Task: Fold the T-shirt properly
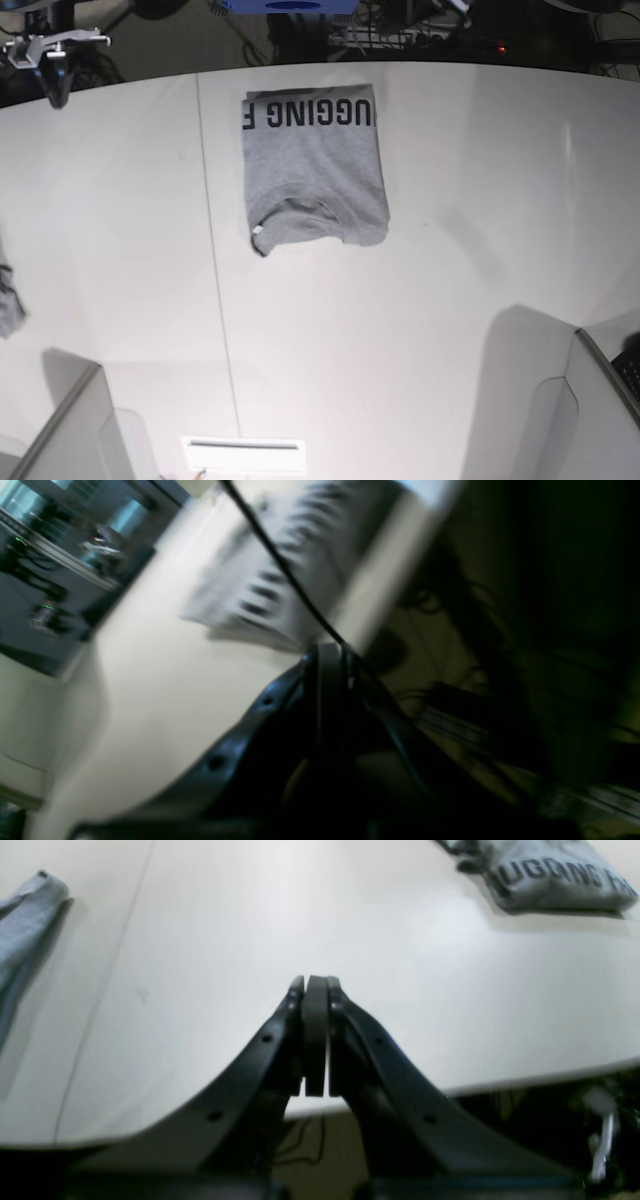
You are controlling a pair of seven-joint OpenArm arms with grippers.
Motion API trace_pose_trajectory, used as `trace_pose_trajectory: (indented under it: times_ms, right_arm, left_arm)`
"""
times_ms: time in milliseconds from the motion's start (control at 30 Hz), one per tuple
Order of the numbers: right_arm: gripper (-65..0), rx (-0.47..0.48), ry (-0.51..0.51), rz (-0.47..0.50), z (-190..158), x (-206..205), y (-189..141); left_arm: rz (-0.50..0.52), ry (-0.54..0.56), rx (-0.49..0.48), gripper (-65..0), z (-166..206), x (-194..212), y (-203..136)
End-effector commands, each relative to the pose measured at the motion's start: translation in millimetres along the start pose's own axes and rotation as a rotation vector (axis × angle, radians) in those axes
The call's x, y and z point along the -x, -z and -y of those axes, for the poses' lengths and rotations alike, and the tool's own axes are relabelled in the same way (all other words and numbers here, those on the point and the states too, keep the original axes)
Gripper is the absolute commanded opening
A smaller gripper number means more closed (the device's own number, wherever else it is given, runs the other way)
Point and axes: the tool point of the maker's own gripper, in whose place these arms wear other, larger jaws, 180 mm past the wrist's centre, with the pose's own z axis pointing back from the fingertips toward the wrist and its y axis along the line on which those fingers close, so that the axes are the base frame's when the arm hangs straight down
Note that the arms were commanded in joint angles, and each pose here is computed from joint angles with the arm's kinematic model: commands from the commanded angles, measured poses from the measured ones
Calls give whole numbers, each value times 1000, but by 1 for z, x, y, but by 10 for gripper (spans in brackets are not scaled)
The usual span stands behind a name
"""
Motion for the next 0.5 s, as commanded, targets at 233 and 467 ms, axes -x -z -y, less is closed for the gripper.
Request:
trace_pose_trajectory:
  times_ms: [233,467]
  right_arm:
    - [-650,134,127,-251,11,91,-73]
    - [-650,127,216,-592,3,194,-139]
  left_arm:
    - [-131,-155,182,-650,77,25,-65]
    - [-233,-284,307,-650,127,49,-110]
